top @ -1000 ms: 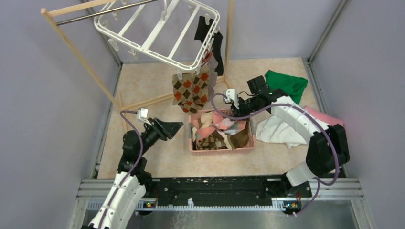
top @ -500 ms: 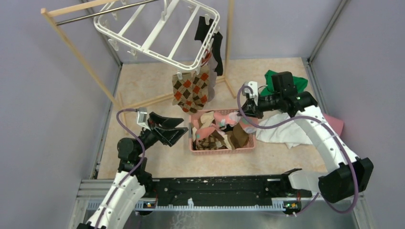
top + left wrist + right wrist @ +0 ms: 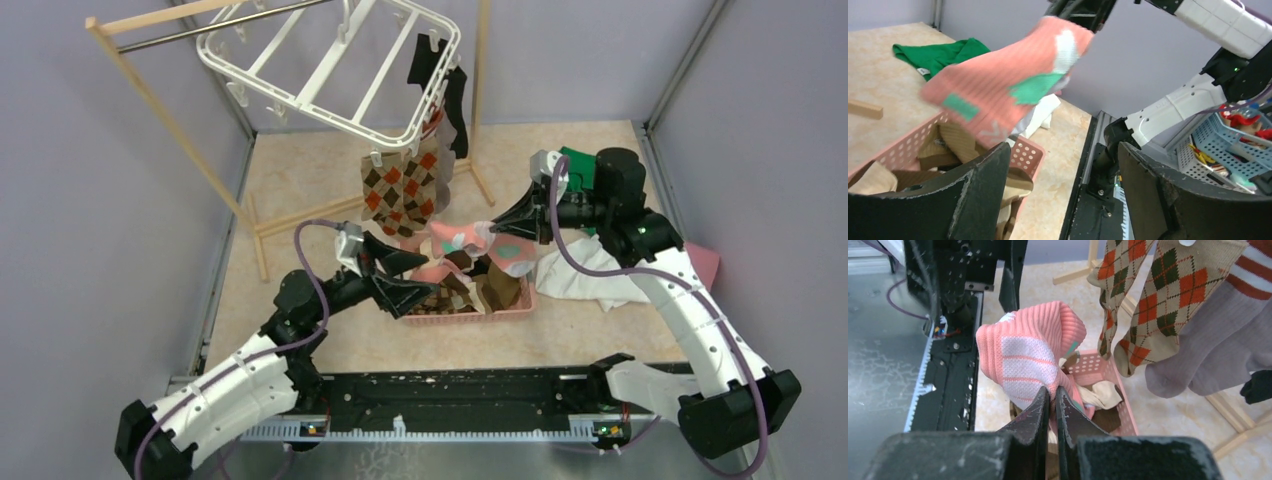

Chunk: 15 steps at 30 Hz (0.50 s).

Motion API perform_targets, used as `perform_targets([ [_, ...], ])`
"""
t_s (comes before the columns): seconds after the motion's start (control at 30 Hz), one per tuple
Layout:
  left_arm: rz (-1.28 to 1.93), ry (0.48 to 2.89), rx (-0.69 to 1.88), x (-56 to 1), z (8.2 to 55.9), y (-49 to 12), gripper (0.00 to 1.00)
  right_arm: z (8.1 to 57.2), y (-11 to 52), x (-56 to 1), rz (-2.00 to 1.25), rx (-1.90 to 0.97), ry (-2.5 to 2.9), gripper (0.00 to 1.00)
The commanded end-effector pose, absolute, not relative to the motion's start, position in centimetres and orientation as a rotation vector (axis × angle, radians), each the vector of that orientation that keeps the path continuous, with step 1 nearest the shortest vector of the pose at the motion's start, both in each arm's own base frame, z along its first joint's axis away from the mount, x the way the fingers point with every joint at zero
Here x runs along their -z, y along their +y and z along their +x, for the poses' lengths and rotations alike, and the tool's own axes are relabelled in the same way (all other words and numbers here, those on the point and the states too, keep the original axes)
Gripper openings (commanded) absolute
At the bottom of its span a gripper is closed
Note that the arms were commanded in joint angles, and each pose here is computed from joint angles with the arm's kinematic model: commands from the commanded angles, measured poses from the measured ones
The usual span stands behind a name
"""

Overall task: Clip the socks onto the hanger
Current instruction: Pick up the sock from the bin.

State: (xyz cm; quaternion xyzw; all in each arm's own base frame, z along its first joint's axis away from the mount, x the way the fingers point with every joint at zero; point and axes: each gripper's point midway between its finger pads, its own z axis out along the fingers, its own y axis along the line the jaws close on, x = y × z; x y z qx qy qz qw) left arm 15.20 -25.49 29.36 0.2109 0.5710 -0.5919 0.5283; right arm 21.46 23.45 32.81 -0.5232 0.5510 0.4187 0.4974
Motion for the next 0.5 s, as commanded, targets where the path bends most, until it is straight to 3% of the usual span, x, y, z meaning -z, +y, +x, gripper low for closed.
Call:
perform_targets([
  [0.0, 0.621, 1.332, 1.021, -29.9, 17.5, -26.5, 0.85, 20.9, 23.9, -35.1, -1.201, -1.089, 1.292, 0.00],
  [0.47, 0.798, 1.111, 0.529, -29.4, 20.5, -25.0, 0.90, 20.8, 24.0, -34.6, -1.131, -1.156, 1.337, 0.00],
])
